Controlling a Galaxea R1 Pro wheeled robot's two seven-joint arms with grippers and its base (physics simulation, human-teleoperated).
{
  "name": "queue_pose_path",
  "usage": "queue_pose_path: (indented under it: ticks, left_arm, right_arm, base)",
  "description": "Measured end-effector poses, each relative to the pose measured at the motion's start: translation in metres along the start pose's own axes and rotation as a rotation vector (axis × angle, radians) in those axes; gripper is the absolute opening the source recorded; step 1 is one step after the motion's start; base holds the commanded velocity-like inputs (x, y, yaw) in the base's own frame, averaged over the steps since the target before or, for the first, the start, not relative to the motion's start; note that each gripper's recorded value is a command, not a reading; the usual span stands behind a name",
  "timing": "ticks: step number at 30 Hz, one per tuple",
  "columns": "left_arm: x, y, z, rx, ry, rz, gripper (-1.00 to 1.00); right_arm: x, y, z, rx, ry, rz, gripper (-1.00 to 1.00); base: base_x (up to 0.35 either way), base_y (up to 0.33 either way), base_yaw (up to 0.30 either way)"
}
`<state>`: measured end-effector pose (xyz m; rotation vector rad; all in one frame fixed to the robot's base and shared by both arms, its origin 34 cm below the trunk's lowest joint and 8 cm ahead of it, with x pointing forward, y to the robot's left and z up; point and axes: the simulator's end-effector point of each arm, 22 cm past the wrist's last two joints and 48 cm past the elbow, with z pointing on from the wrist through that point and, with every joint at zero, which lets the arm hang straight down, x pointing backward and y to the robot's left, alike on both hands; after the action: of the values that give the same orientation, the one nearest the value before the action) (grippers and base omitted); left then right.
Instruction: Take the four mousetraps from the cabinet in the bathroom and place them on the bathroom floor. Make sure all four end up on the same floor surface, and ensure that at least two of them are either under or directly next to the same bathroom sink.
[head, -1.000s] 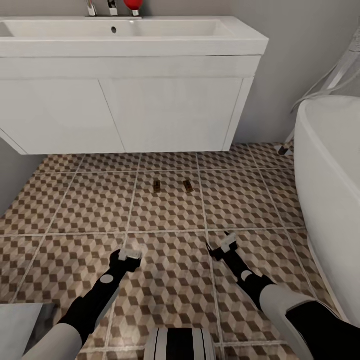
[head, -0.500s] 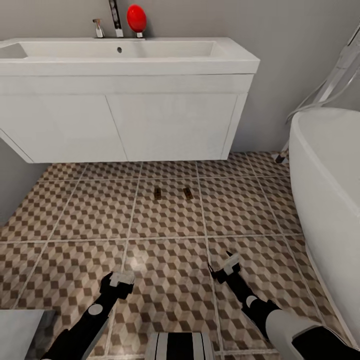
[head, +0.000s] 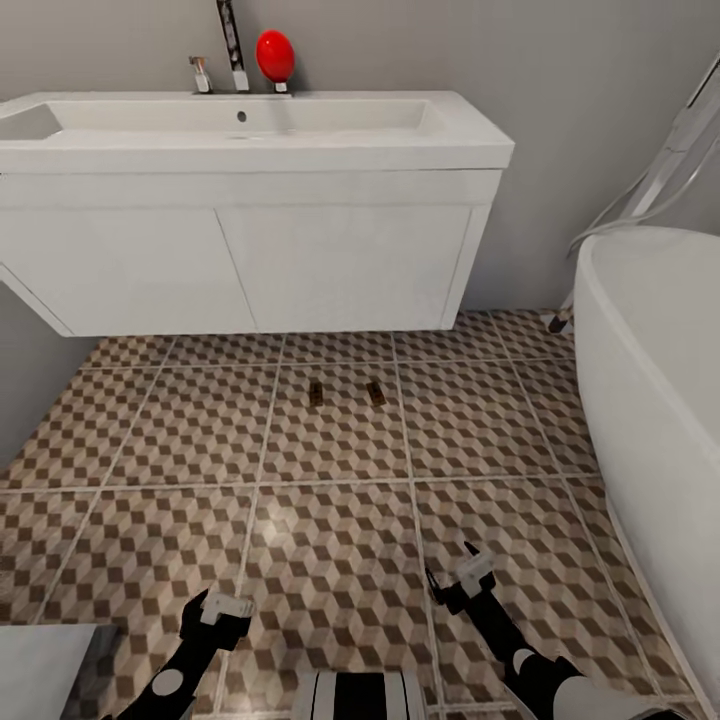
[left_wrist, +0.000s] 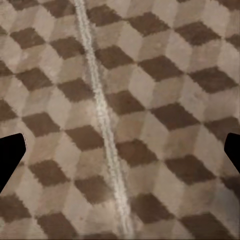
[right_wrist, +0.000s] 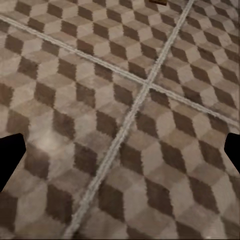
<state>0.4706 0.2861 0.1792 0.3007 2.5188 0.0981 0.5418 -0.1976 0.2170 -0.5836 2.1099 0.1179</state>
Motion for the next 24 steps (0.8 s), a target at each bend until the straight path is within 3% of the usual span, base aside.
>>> queue_pose_path:
  ticks: [4,10,24]
  left_arm:
    - [0.007,0.003,-0.012,-0.003,-0.029,-0.005,1.0]
    - [0.029,0.007,-0.032,-0.009,-0.007,-0.005,1.0]
    - [0.033,0.017,-0.068,-0.016,-0.016,-0.006,1.0]
  right_arm:
    - [0.007,0.005,-0.017,0.002,0.018,0.022,1.0]
    - [0.007,0.007,-0.033,0.009,0.035,0.043,1.0]
    - [-0.002,0.006,-0.062,0.009,0.071,0.056,1.0]
  base:
    - [0.0,0.0,0.0]
    - [0.0,0.0,0.0]
    - [0.0,0.0,0.0]
